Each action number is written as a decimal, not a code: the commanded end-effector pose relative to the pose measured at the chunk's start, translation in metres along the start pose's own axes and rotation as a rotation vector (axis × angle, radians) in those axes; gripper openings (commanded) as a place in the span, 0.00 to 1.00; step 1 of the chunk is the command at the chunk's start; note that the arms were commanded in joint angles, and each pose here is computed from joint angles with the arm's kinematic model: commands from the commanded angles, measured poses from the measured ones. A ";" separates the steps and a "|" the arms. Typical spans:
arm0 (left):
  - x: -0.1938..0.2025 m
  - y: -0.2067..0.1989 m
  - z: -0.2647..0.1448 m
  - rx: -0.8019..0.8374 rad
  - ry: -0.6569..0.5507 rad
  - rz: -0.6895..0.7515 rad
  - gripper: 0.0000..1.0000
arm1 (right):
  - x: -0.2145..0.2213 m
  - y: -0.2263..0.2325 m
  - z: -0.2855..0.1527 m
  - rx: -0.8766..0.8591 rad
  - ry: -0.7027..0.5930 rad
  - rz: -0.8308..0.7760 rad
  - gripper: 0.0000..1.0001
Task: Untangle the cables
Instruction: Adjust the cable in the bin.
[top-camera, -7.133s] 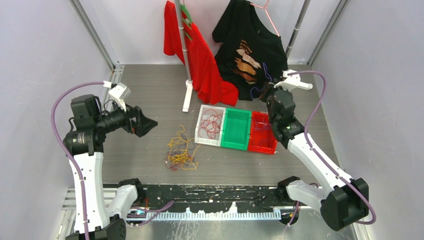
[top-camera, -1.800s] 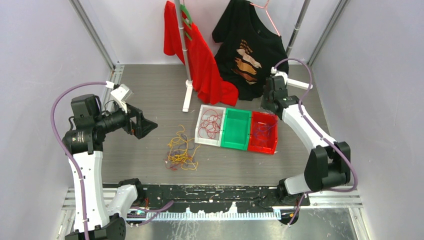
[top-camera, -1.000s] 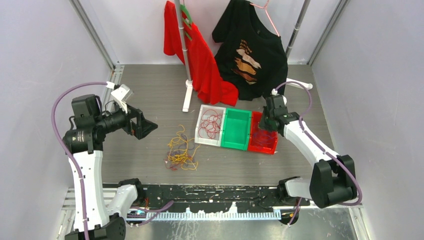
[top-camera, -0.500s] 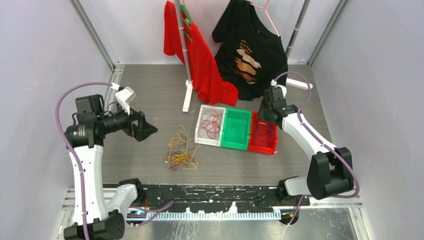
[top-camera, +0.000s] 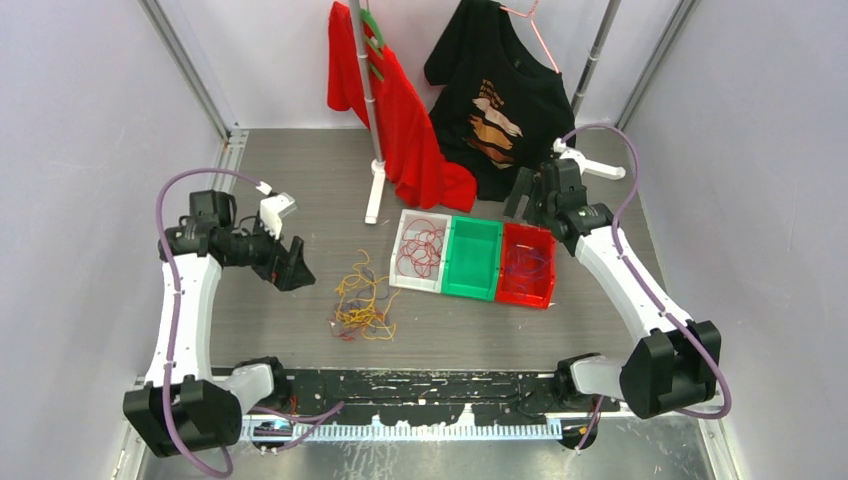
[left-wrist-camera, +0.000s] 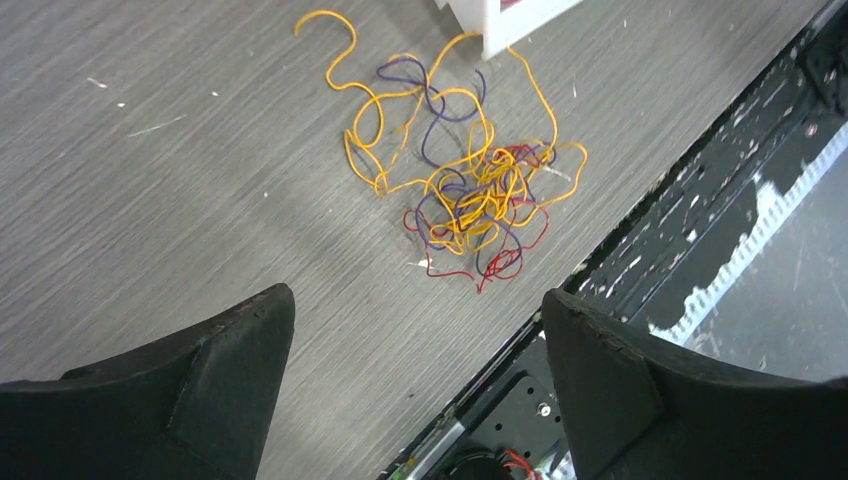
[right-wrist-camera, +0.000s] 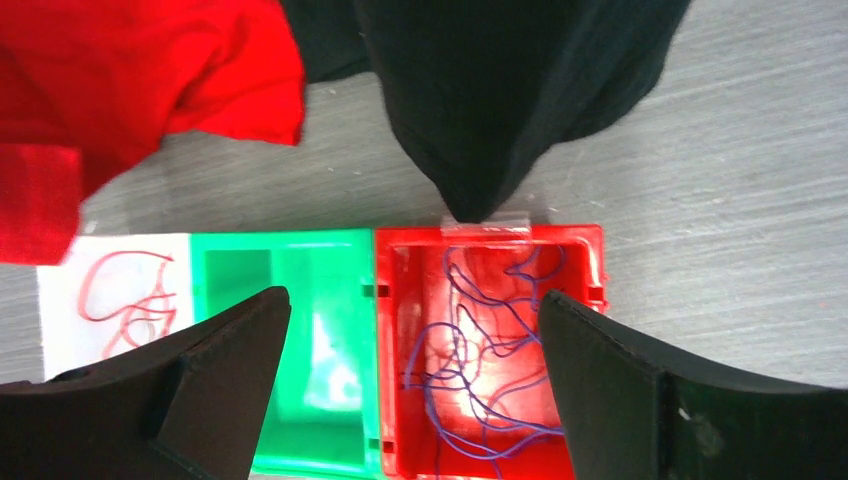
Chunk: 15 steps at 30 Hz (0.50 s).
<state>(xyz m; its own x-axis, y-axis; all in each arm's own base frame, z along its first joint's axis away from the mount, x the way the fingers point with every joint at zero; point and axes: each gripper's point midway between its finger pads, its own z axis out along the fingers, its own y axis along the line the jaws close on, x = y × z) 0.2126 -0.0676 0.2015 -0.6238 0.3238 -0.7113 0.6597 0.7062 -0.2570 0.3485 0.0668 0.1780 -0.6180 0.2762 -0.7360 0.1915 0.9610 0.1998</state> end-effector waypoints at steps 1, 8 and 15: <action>0.011 0.007 0.021 0.038 0.046 0.058 0.89 | -0.057 0.032 -0.029 -0.119 -0.134 0.121 1.00; 0.032 0.011 0.065 0.097 0.138 0.067 0.78 | -0.052 0.077 -0.033 -0.319 -0.041 0.132 1.00; 0.045 0.016 0.107 0.185 0.213 0.055 0.65 | -0.023 0.114 -0.046 -0.289 -0.061 -0.025 0.78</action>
<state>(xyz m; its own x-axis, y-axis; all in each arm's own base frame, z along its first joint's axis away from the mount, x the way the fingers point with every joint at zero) 0.2213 -0.0984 0.1049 -0.6907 0.4732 -0.5468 0.7077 0.5979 -0.3764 0.3576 0.1484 0.2248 -0.6274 0.2883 -0.7233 0.0071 0.9310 0.3650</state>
